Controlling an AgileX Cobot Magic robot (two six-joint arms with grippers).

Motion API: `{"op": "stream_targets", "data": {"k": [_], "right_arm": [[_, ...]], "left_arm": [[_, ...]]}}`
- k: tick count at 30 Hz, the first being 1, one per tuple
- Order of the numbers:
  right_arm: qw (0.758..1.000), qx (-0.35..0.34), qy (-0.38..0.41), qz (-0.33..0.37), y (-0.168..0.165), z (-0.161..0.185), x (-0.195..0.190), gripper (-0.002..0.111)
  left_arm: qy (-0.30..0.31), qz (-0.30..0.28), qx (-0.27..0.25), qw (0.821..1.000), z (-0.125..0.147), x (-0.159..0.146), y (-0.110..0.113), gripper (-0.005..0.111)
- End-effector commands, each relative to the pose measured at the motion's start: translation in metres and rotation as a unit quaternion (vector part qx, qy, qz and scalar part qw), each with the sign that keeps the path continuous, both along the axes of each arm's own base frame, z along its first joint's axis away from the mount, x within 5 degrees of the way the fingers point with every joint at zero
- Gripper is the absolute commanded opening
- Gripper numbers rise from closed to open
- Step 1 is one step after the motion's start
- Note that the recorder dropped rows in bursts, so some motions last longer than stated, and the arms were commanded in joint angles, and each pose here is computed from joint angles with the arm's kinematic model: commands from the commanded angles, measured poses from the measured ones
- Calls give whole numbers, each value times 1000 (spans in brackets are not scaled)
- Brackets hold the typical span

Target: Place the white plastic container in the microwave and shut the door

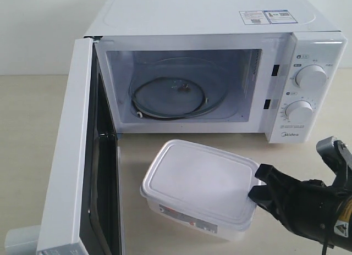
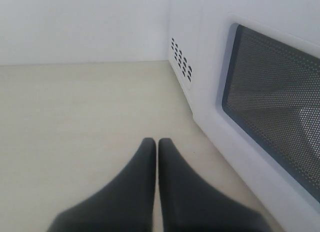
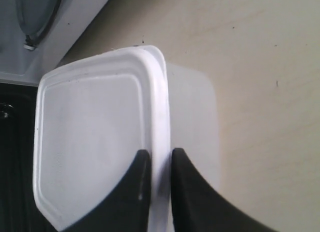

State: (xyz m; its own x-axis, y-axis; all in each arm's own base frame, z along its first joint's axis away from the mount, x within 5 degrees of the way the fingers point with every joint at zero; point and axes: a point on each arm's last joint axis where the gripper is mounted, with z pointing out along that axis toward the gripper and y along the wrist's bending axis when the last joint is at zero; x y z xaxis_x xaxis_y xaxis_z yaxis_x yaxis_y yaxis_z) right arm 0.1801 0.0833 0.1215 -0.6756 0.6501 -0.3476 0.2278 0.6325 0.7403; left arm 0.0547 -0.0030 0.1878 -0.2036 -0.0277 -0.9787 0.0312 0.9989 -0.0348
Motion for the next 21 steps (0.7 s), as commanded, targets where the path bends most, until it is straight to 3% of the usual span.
{"op": "stream_targets", "data": {"k": [1,21], "right_arm": [[999,10,-33,15,3,5,2,0],[996,62,-64,-12,4,14,7,0]], "left_arm": [[0,1,1,1000,-1,0,0,4],[0,1,1,1000,-1,0,0,4]]}}
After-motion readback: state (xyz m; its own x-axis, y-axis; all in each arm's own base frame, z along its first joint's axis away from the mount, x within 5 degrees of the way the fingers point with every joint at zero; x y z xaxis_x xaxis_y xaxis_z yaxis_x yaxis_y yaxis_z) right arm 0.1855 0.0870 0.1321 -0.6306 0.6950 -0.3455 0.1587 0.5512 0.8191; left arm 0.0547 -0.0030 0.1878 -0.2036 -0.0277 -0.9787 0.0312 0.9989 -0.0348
